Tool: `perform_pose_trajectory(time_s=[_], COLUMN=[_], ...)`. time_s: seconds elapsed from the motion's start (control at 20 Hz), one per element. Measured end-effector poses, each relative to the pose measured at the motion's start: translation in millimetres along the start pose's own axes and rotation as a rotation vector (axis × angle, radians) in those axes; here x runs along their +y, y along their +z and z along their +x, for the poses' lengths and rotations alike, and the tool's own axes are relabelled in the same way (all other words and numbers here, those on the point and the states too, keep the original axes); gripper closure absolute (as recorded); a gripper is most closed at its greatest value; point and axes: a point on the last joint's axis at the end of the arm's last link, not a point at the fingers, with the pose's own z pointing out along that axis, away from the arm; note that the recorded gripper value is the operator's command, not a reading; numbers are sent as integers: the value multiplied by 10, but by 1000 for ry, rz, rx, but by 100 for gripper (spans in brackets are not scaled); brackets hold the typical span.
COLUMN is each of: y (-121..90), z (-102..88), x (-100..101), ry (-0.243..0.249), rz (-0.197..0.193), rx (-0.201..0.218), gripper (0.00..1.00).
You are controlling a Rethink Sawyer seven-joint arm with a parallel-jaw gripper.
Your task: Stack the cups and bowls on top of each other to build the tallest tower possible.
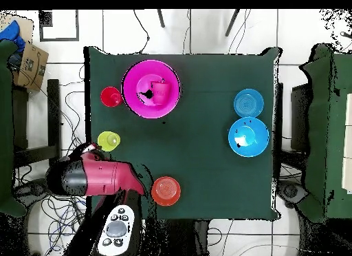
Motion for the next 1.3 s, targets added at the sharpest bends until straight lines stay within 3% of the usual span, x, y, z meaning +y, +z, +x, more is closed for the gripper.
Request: perform_pose_trajectory(time_s=[0.3, 1.3], y=[85, 537], z=[-86, -192], x=[42, -189], ry=[7, 33], rz=[1, 41], rx=[-4, -11], gripper=[0, 0])
